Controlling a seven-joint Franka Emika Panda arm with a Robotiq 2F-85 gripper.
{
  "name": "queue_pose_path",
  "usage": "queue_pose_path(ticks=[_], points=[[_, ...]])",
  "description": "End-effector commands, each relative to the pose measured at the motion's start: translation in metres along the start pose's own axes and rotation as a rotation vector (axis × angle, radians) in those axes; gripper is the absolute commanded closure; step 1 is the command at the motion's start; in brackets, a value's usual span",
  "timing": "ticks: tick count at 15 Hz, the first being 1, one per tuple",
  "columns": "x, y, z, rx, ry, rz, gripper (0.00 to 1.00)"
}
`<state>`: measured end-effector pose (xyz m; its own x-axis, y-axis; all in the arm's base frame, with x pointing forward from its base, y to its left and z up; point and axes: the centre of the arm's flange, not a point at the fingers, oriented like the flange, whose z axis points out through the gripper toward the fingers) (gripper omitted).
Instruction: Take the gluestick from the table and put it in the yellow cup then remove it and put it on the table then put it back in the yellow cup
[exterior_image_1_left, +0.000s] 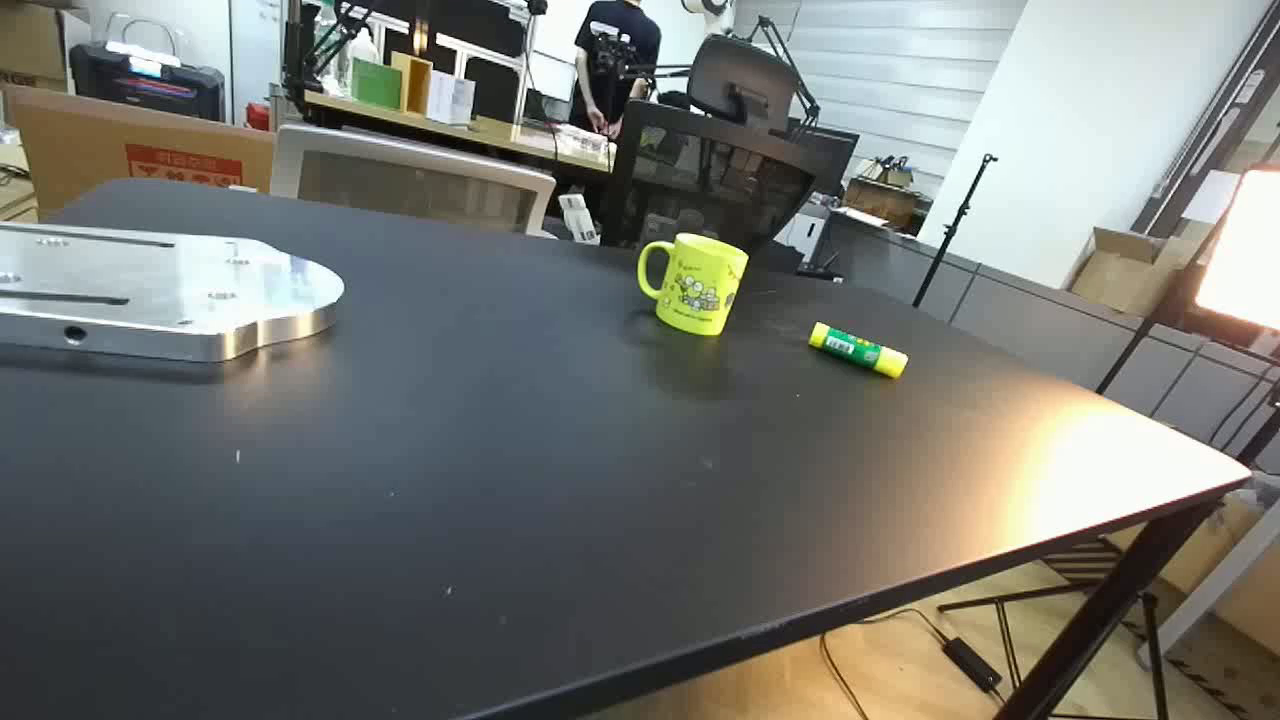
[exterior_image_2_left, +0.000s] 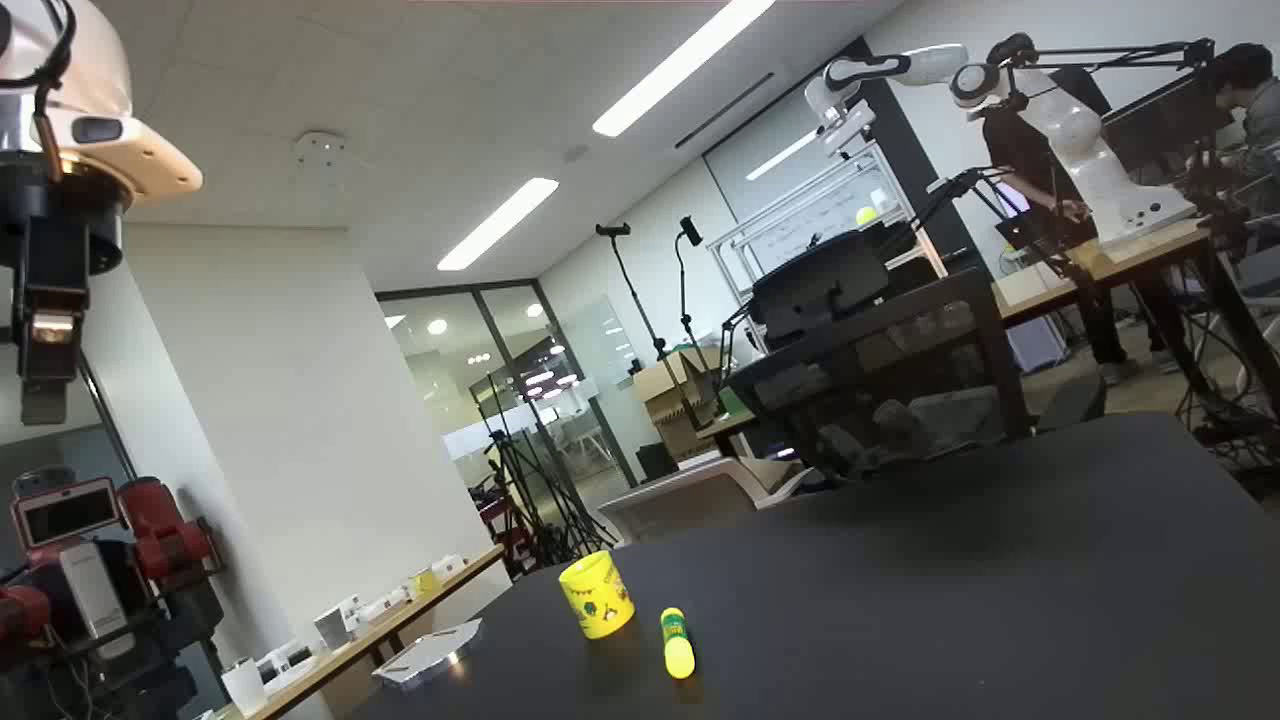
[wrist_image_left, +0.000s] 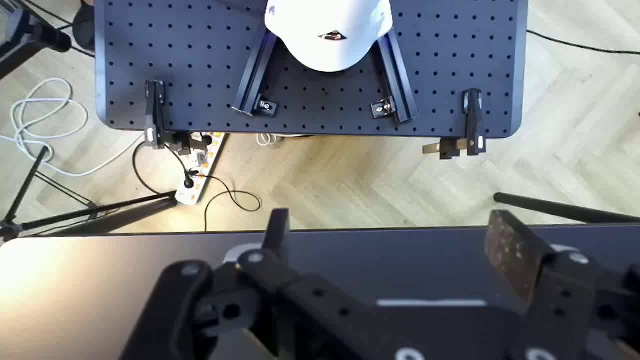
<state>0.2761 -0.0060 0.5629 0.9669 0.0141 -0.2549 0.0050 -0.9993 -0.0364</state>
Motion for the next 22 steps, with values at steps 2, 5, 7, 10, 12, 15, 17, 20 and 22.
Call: queue_pose_path(ticks=[2,5,7,10,12,15,17,20,22], points=[[0.000,0.000,0.000,0.000,0.003,0.000,0.00],[0.000,0.000,0.000,0.000,0.004,0.000,0.00],[0.000,0.000,0.000,0.000,0.004,0.000,0.00],[0.008,0.009,-0.002,-0.053,-0.012,-0.071,0.00],[0.022,0.025,-0.001,-0.168,-0.005,-0.158,0.00],[0.056,0.055,-0.003,-0.316,-0.010,-0.284,0.00],[0.085,0.075,-0.005,-0.382,-0.001,-0.396,0.00],[0.137,0.102,-0.006,-0.381,0.085,-0.581,0.00],[0.168,0.111,-0.005,-0.341,0.139,-0.689,0.00]])
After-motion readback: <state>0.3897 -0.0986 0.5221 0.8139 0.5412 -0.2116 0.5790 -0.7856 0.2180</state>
